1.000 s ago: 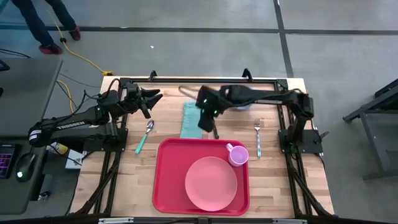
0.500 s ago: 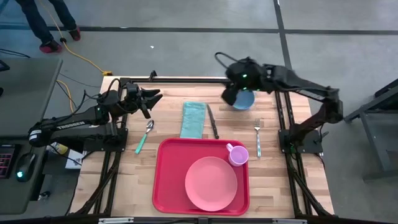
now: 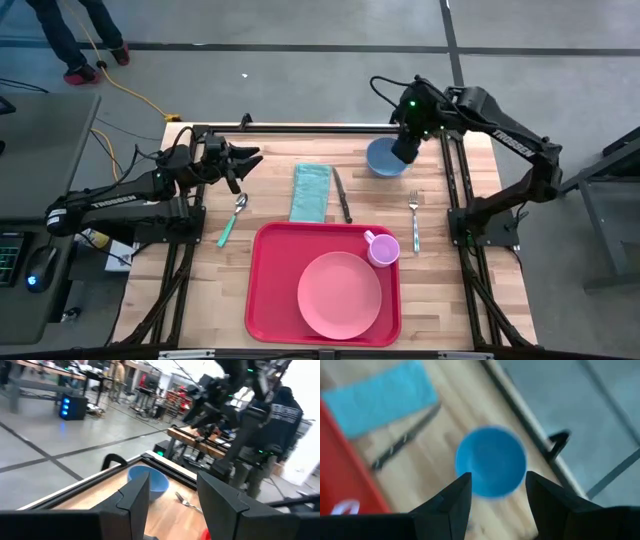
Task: Set up tray
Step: Put the blue bowl on the pink plate
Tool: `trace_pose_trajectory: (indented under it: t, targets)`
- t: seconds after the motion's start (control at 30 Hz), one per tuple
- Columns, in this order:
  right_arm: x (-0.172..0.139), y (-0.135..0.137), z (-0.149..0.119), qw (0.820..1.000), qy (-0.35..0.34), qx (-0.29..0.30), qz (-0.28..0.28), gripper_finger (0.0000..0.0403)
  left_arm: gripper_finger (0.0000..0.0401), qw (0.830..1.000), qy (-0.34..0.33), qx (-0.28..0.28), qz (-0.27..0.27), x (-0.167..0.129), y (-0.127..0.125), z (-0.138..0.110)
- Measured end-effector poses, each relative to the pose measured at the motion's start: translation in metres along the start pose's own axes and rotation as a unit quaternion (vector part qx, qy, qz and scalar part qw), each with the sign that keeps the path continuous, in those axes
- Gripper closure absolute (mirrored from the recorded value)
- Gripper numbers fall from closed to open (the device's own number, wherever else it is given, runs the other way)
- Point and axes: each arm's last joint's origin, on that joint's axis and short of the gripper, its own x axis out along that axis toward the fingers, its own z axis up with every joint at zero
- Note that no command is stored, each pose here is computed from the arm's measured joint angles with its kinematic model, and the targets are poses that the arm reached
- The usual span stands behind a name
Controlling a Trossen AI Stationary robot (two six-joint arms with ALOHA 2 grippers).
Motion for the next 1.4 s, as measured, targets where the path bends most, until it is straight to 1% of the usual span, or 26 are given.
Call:
trace_pose_trajectory:
  t: [0.13, 0.37, 0.43, 0.53, 0.63, 0.83, 0.97, 1.07, 1.2, 1.4]
  targets:
    - [0.003, -0.008, -0.004, 0.997, 0.031, -0.014, 0.065, 0.0224, 0.0206, 1.0, 0.006, 0.0, -0.016, 0.0, -0.001, 0.0]
    - [0.003, -0.021, -0.012, 0.985, 0.054, -0.02, 0.161, 0.0222, 0.0206, 0.999, 0.016, 0.004, -0.044, 0.0, -0.003, -0.001]
    - [0.003, -0.025, -0.012, 0.986, 0.052, -0.017, 0.159, 0.0222, 0.0206, 0.998, 0.017, 0.012, -0.051, 0.0, -0.003, -0.001]
    - [0.005, -0.034, -0.013, 0.991, 0.055, -0.006, 0.124, 0.0224, 0.0206, 0.998, 0.019, 0.023, -0.058, 0.0, -0.003, -0.001]
    - [0.018, -0.041, -0.014, 0.993, 0.06, 0.002, 0.102, 0.023, 0.0206, 0.998, 0.02, 0.028, -0.06, 0.0, -0.003, -0.001]
    - [0.073, -0.044, -0.03, 0.986, 0.095, 0.041, 0.133, 0.0244, 0.0206, 0.997, 0.022, 0.03, -0.068, 0.0, -0.004, -0.001]
    - [0.102, -0.041, -0.039, 0.981, 0.091, 0.067, 0.158, 0.025, 0.0206, 0.996, 0.028, 0.03, -0.082, 0.0, -0.005, -0.002]
    - [0.122, -0.037, -0.048, 0.978, 0.091, 0.075, 0.175, 0.0251, 0.0206, 0.996, 0.033, 0.03, -0.083, -0.001, -0.004, -0.003]
    - [0.14, -0.031, -0.058, 0.975, 0.094, 0.092, 0.181, 0.025, 0.0206, 0.995, 0.048, 0.03, -0.078, -0.001, -0.003, -0.006]
    - [0.15, -0.021, -0.054, 0.975, 0.049, 0.085, 0.199, 0.0244, 0.0206, 0.995, 0.056, 0.029, -0.081, -0.001, -0.003, -0.007]
